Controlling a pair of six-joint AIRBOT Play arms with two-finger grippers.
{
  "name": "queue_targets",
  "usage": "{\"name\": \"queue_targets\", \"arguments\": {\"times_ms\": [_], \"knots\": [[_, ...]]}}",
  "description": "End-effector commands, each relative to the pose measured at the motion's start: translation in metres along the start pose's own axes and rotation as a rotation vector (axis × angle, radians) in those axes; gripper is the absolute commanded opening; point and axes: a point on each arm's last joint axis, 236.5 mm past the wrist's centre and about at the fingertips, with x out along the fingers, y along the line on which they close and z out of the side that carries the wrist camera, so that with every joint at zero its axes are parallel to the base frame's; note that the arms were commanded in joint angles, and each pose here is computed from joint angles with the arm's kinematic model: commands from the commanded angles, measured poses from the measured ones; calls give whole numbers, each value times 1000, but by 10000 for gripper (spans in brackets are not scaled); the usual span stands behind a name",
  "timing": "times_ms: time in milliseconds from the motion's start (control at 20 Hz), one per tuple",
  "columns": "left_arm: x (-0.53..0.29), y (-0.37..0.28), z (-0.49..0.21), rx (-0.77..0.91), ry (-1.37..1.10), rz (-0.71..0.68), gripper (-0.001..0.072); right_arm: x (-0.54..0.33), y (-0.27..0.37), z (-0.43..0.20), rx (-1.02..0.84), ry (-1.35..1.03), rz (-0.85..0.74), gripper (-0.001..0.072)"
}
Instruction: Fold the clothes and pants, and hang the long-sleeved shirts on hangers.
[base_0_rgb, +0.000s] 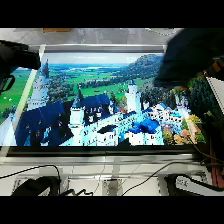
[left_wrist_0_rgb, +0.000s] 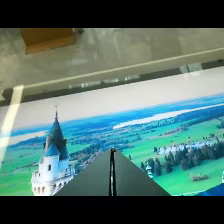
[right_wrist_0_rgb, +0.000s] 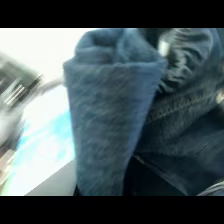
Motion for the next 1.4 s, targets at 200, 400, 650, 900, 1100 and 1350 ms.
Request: {"name": "queue_targets", "arguments": {"times_ms": [200, 400, 650, 900, 1100, 1350], "knots": [[-2, 5, 1, 5, -4, 11, 22, -256, -146, 3, 252, -291, -852, 53], [-2, 5, 1, 6, -4, 13, 21, -356, -195, -49, 431, -261, -1207, 55], [-1, 5, 1, 5, -4, 12, 21, -454, -210, -108, 646, -257, -1502, 55], [-1, 4, 1, 3, -3, 9, 22, -504, -216, -125, 727, -345, -1616, 291], [-1, 4, 1, 3, -3, 9, 22, -484, -223, -102, 673, -403, -1493, 680], [-1, 4, 1, 3, -4, 9, 22, -403, -234, -67, 629, -366, -1105, 237]]}}
